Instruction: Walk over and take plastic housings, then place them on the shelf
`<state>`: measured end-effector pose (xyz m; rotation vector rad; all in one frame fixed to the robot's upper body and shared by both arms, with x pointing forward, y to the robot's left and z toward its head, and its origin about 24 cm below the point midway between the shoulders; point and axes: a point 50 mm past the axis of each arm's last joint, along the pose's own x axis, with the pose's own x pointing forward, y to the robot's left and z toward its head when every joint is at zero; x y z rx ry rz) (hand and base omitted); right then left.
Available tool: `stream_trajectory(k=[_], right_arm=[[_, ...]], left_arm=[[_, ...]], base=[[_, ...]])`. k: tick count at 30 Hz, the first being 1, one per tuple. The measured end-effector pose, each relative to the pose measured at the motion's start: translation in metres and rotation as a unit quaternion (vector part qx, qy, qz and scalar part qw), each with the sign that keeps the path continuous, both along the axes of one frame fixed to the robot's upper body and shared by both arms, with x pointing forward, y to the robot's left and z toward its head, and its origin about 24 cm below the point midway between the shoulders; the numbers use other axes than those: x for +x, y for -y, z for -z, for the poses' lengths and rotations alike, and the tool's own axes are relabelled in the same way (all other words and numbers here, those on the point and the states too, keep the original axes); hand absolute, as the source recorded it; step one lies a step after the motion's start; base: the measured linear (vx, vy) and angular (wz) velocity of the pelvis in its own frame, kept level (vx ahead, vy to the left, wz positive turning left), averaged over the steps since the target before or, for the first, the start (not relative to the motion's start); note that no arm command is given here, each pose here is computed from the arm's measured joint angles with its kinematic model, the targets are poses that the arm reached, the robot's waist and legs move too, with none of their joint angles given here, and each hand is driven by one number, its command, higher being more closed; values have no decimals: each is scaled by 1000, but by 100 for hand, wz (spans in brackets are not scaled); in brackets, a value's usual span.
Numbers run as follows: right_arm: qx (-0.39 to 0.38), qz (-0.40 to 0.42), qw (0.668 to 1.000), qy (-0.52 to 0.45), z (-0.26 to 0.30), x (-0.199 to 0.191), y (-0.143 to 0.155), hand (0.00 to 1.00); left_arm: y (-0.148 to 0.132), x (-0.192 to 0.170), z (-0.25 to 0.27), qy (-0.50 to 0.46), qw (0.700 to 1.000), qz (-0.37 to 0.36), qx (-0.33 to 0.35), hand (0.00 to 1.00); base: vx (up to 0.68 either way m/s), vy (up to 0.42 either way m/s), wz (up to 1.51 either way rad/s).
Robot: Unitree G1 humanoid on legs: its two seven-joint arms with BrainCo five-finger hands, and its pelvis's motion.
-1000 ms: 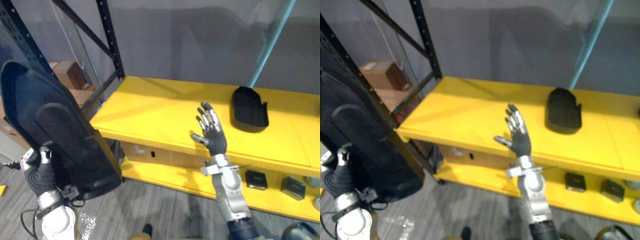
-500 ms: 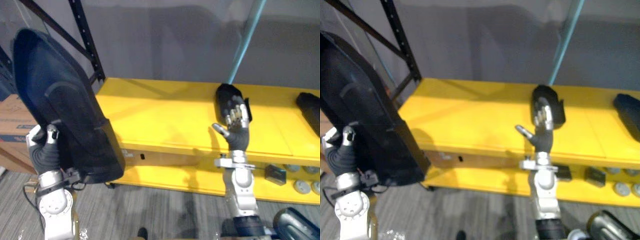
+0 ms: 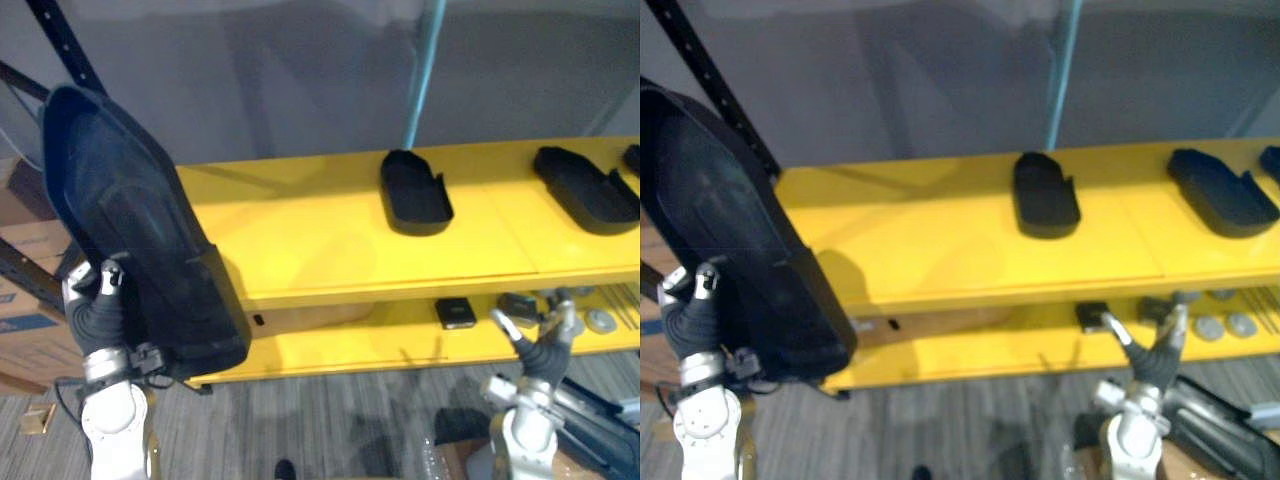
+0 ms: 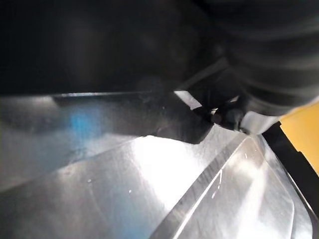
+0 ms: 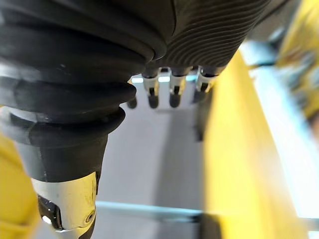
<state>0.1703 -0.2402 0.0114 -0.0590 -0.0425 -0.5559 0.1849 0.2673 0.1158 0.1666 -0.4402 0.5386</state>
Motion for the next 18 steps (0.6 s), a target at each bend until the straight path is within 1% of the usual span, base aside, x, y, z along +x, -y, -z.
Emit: stream_trajectory(k=[3, 7, 11, 15, 16, 18], right_arm=[[21, -12, 997, -70, 28, -8, -2, 0], [65, -19, 983, -169, 67, -26, -4, 0], [87, -36, 971, -220, 86, -38, -7, 0], [115, -82, 949, -282, 108, -54, -16, 0], [118, -102, 942, -298, 114, -58, -21, 0], [121, -114, 935, -312, 118, -61, -23, 0]], left_arm=[[-1, 1, 1, -6, 1000, 0, -3, 100], [-3, 10, 2, -30, 999, 9, -19, 100], [-10, 25, 1, -69, 997, 21, -13, 100], [-20, 59, 11, -137, 989, 49, -27, 100], [-27, 74, 18, -174, 983, 56, -33, 100], [-36, 85, 23, -207, 976, 52, -37, 100]], base=[[-30, -10, -7], [-4, 0, -1], [14, 2, 4], [12, 3, 2], [0, 3, -5], [-10, 3, -9]])
